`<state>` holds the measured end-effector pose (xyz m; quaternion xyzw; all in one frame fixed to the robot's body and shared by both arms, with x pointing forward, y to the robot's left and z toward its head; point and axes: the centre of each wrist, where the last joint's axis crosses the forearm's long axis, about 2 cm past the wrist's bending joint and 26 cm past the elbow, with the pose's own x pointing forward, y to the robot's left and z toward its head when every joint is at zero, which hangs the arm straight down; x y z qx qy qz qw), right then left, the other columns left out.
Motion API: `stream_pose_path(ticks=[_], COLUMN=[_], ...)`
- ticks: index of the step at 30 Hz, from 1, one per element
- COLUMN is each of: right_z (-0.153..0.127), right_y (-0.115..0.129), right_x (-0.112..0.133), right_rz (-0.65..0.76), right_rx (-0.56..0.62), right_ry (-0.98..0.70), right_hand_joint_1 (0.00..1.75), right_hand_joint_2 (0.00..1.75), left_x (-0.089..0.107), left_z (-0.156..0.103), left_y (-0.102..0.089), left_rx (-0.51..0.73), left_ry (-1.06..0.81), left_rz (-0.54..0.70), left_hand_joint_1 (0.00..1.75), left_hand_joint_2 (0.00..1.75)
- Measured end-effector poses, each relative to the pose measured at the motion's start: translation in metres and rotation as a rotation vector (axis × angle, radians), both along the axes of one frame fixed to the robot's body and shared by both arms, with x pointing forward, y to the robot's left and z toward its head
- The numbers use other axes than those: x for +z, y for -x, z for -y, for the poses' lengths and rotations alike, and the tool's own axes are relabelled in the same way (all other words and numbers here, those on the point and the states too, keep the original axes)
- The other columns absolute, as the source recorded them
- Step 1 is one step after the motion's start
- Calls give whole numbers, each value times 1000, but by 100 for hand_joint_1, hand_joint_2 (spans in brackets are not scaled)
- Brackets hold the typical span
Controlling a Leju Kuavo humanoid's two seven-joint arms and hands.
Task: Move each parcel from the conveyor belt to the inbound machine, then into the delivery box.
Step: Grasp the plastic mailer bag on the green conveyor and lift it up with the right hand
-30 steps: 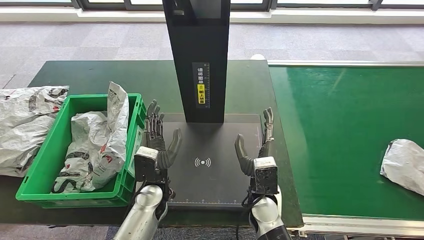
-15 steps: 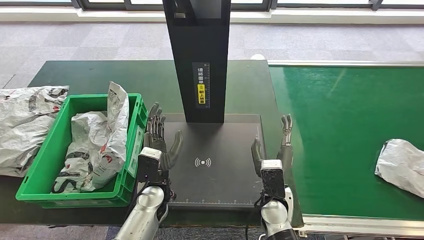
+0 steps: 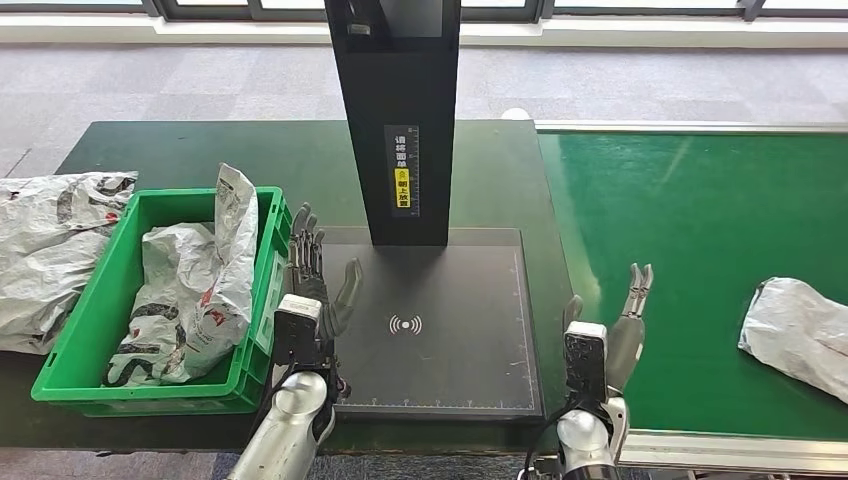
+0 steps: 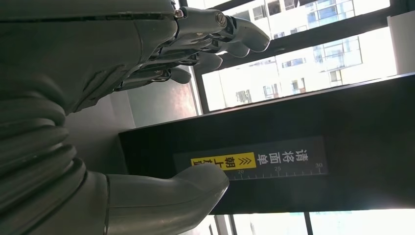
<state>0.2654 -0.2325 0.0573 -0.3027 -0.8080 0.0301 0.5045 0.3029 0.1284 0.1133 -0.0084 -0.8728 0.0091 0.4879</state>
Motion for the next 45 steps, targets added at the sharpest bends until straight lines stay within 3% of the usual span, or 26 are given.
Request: stream_pose_path(ticks=[1,6,12,18,23,29,40,44,45], right_z=[1,13,58,83,96,110,113,114,115], right_y=[0,-1,-7,-2,-1,4,7,7,7], right_x=[-1,-5,-9,-16,-15,-16,-17,-17,-16], right_rz=[-5,-51,-134,-212,-315,-357,-374,-390,-400], right_rx=[-6,-102,-229,-331,-386,-468,-504,-512,-518], right_ry=[0,81,372,398,536,519,493,509,519], right_hand_joint_1=[0,0,0,0,0,0,0,0,0], right_hand_joint_2=[0,0,0,0,0,0,0,175,175], left_x=[0,1,1,1,1,0,-1,-1,-1], left_z=[0,0,-3,-4,-6,-8,-9,-9,-9], left_y=[0,0,0,0,0,0,0,0,0], left_rx=[0,3,13,22,35,43,47,49,49], left_ry=[0,-8,-9,-10,-24,-22,-21,-21,-21], left_rz=[0,5,10,11,13,8,6,5,5], left_hand_joint_1=[0,0,0,0,0,0,0,0,0], left_hand_joint_2=[175,175,175,175,175,175,175,175,175])
